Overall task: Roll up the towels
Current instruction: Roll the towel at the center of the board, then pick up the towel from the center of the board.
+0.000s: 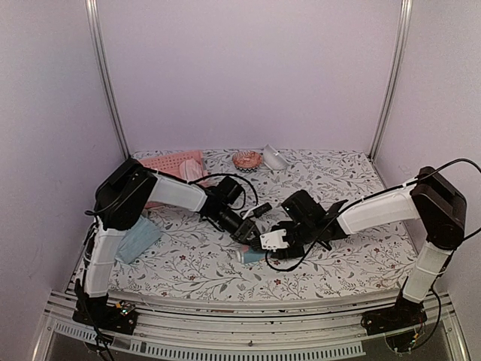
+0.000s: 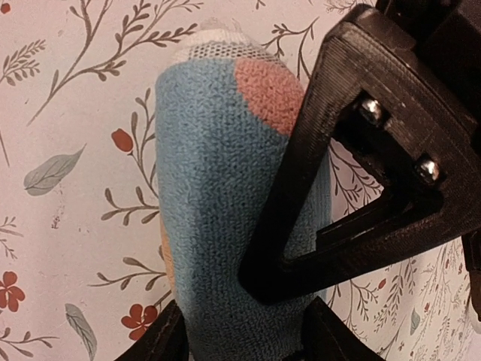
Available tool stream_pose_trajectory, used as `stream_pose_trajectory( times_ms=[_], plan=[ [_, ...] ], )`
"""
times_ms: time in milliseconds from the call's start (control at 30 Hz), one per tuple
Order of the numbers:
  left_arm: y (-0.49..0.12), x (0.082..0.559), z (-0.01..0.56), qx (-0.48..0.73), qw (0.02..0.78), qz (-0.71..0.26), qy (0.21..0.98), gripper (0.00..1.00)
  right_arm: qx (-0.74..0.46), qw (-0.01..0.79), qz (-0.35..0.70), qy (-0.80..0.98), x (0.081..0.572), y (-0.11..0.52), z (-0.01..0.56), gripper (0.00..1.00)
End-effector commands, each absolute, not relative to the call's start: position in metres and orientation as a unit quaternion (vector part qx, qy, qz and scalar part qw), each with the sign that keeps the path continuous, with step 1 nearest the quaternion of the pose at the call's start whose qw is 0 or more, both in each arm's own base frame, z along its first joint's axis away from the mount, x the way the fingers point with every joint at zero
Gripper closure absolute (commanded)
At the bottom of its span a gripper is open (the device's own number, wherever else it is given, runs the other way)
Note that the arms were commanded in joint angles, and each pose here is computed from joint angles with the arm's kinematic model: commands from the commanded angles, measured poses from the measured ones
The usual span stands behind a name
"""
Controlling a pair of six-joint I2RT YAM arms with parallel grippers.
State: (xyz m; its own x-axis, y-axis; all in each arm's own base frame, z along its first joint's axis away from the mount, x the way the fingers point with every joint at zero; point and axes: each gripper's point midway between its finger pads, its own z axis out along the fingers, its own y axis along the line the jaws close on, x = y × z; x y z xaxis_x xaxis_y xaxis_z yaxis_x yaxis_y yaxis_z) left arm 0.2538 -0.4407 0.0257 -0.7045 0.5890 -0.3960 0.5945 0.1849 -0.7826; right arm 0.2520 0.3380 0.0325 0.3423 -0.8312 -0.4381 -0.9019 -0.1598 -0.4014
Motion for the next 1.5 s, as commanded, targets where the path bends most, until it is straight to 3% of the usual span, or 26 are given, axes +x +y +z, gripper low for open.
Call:
stream_pose_trajectory(
  times_ms=[0, 267, 367, 733, 1067, 1233, 1467],
  plan=[
    [-0.418, 0.241, -0.021, 0.348, -0.065, -0.469, 0.809, 0.91, -0.777, 0.272, 0.003, 0.567, 0.260, 0.324, -0.003, 0.49],
    [-0.402, 0.278, -0.006, 0.350, 0.027, -0.392, 0.850, 0.57, -0.801, 0.216, 0.023, 0.558, 0.247, 0.319, -0.021, 0.86],
    [-0.393, 0.290, 0.015, 0.350, 0.088, -0.375, 0.854, 0.52, -0.804, 0.194, 0.063, 0.559, 0.233, 0.323, -0.012, 0.91],
    [-0.336, 0.273, 0.076, 0.331, 0.261, -0.267, 0.867, 0.50, -0.751, 0.073, 0.193, 0.627, 0.187, 0.324, 0.020, 0.94],
    [-0.338, 0.207, 0.108, 0.416, 0.405, -0.157, 0.799, 0.50, -0.666, -0.054, 0.277, 0.691, 0.197, 0.334, 0.007, 0.94],
    [-0.357, 0.174, 0.105, 0.516, 0.434, -0.093, 0.733, 0.48, -0.621, -0.102, 0.313, 0.712, 0.210, 0.335, 0.003, 0.94],
    [-0.386, 0.176, 0.071, 0.612, 0.427, 0.041, 0.664, 0.44, -0.567, -0.156, 0.367, 0.721, 0.214, 0.336, -0.010, 0.94]
  ],
)
